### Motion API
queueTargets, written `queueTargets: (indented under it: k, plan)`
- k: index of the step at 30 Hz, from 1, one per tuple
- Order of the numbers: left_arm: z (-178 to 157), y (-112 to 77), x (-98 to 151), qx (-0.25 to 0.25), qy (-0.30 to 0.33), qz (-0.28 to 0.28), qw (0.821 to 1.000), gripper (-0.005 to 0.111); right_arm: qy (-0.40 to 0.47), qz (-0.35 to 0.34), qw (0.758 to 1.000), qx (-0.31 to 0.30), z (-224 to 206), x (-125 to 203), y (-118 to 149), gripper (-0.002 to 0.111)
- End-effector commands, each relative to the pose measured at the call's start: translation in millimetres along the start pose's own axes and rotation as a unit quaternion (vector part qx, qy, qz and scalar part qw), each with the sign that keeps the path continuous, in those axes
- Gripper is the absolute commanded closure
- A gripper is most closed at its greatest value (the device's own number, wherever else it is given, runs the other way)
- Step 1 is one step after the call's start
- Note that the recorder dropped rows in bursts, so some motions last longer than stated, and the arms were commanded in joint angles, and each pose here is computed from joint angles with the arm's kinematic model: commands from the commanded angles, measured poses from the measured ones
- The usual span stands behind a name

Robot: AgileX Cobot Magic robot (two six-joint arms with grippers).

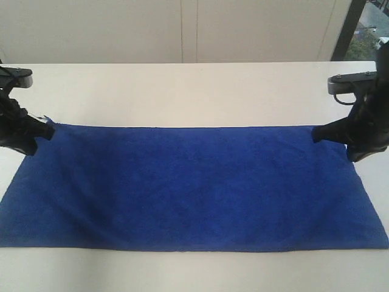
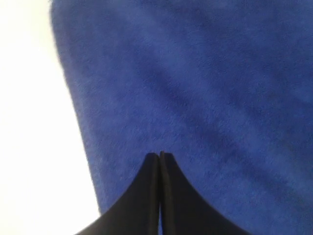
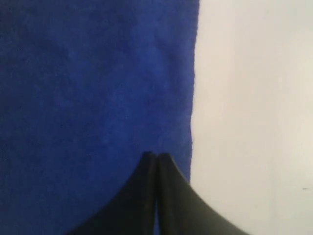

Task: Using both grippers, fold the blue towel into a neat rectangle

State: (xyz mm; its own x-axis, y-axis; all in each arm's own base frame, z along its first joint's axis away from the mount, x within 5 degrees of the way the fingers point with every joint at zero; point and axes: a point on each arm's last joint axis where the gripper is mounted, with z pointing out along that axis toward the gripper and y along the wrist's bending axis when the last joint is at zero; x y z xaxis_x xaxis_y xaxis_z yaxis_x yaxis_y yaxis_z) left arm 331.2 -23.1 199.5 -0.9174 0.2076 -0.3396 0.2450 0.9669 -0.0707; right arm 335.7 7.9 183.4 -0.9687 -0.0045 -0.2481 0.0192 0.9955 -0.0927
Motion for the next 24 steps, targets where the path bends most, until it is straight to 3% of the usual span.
queueTargets:
  k: [1, 7, 15, 19, 24]
  plan:
    - [-7, 12.2, 20, 0.002, 0.015, -0.043, 0.999, 0.107, 0.001, 0.027, 0.999, -0.028, -1, 4, -16, 0.108]
    - [-21, 19.7, 33, -0.006, -0.012, -0.073, 0.997, 0.107, -0.007, 0.055, 0.998, -0.032, 1, 4, -33, 0.107]
    - [-25, 18.7, 33, -0.006, -0.019, -0.072, 0.997, 0.107, -0.02, 0.061, 0.997, -0.038, 6, 7, -31, 0.082]
    - [-58, 6.7, 43, 0.003, -0.05, -0.072, 0.996, 0.107, -0.017, 0.061, 0.997, -0.038, 4, 8, -31, 0.081]
    - [-99, -11.5, 75, 0.003, -0.096, -0.063, 0.993, 0.107, -0.033, 0.062, 0.997, -0.038, -7, 8, -32, 0.074]
